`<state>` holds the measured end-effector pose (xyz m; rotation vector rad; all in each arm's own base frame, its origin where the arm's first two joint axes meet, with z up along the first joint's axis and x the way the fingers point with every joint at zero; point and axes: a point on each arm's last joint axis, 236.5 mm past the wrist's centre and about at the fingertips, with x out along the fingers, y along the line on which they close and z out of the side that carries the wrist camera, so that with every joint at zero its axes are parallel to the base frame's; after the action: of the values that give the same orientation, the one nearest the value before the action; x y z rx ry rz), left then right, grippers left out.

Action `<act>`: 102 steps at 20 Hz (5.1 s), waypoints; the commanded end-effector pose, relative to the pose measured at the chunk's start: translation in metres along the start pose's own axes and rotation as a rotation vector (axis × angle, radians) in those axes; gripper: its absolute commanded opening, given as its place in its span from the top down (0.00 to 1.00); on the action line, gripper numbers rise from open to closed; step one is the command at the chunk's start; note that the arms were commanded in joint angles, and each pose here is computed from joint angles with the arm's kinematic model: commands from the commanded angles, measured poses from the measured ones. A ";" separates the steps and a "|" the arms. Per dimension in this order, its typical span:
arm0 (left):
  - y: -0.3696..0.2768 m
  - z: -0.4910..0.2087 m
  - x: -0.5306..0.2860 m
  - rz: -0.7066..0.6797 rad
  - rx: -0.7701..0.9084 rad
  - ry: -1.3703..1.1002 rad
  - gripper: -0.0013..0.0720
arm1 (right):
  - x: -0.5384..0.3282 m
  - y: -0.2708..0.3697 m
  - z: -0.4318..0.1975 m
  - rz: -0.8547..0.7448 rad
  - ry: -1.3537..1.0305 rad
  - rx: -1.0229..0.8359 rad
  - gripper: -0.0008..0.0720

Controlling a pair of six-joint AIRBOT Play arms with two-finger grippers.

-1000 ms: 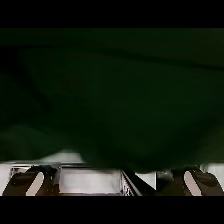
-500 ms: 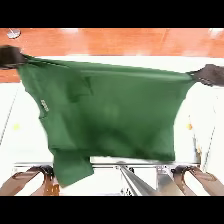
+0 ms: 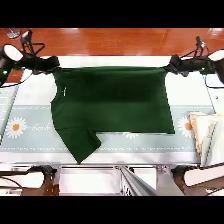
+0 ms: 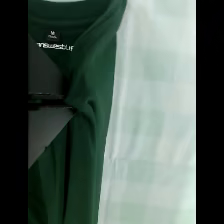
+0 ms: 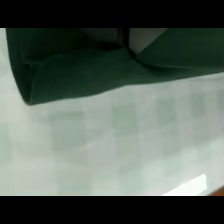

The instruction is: Fold the shirts.

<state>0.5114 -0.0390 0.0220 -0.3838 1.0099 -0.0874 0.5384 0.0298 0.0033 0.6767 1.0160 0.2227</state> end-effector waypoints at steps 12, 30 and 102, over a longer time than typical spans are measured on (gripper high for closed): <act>0.032 -0.150 0.006 0.027 0.034 0.588 0.04 | -0.002 -0.070 -0.126 -0.196 0.540 0.031 0.14; 0.037 -0.319 -0.050 -0.191 -0.330 0.491 0.03 | -0.107 -0.043 -0.229 -0.012 0.150 0.254 0.14; -0.299 -0.189 0.040 -0.441 0.452 0.315 0.96 | -0.189 0.055 -0.185 -0.100 0.083 -0.208 0.97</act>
<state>0.4405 -0.3085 0.0351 -0.2996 1.1578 -0.7738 0.3338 0.0503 0.0836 0.4275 1.1934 0.2777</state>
